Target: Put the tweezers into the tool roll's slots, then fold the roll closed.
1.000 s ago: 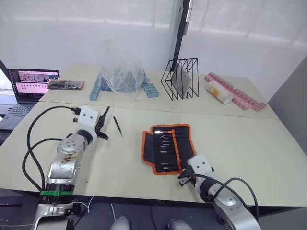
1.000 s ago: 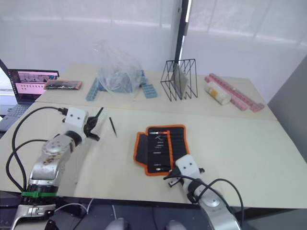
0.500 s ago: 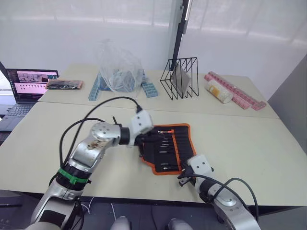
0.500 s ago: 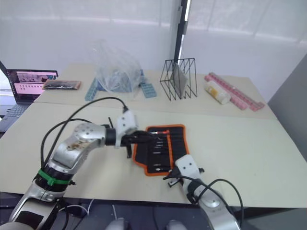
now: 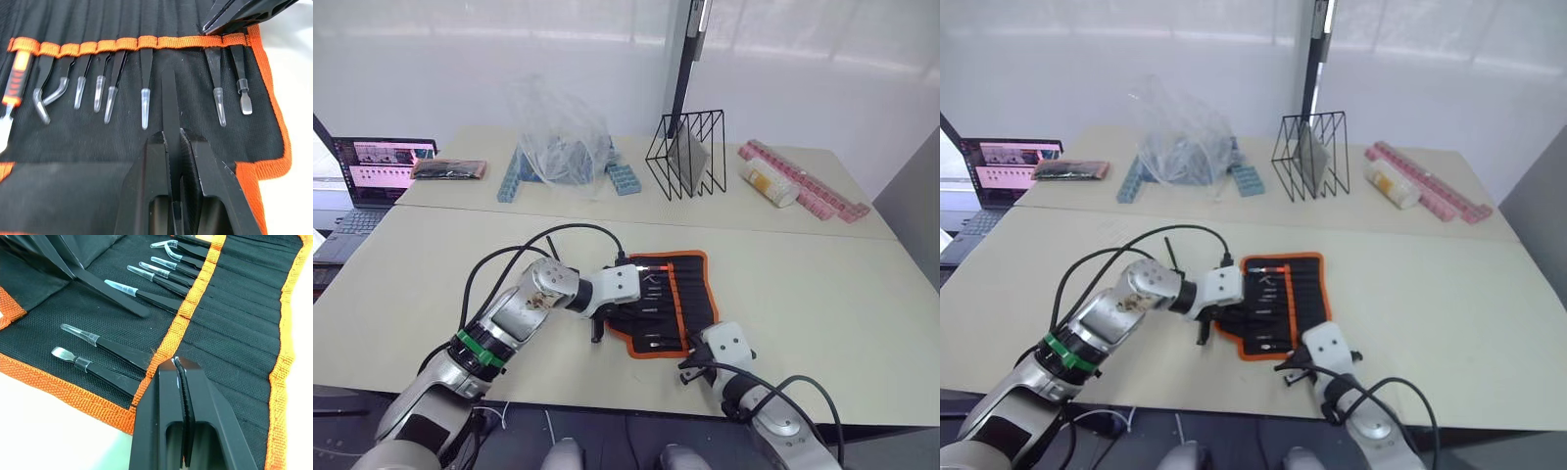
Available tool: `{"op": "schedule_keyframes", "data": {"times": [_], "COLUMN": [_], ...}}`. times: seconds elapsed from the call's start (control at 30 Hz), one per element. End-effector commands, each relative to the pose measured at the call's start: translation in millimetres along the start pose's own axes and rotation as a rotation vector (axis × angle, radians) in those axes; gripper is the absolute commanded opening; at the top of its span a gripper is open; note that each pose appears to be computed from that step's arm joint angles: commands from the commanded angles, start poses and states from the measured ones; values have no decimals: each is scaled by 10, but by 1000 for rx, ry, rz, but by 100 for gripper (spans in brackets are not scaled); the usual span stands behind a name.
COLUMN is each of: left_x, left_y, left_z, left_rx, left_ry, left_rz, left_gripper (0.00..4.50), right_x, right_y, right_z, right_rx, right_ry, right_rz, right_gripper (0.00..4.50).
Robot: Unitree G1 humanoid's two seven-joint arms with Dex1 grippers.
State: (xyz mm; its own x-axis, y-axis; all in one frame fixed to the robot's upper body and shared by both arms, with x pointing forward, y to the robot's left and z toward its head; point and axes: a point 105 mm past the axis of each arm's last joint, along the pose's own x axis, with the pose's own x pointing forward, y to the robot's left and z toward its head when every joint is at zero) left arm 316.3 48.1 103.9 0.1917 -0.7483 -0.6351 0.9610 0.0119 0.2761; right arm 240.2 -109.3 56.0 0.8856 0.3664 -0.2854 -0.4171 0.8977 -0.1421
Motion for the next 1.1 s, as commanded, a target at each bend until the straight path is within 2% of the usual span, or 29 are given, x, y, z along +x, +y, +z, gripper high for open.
{"op": "schedule_keyframes", "data": {"times": [0.03,0.33,0.8,1.1], "left_x": [30,163,431,303], "left_y": [35,70,-16,-26], "left_z": [64,146,309,246], "left_rx": [57,65,90,137], "left_ry": [28,54,11,39], "left_rz": [8,9,-52,-80], "left_gripper": [2,2,2,2], "right_x": [-70,-49,-49,-43], "right_y": [175,200,196,179], "right_z": [-567,-563,-571,-568], "right_rx": [50,59,64,60], "right_ry": [238,233,236,235], "right_rz": [49,45,41,40], "right_gripper": [0,0,0,0]}}
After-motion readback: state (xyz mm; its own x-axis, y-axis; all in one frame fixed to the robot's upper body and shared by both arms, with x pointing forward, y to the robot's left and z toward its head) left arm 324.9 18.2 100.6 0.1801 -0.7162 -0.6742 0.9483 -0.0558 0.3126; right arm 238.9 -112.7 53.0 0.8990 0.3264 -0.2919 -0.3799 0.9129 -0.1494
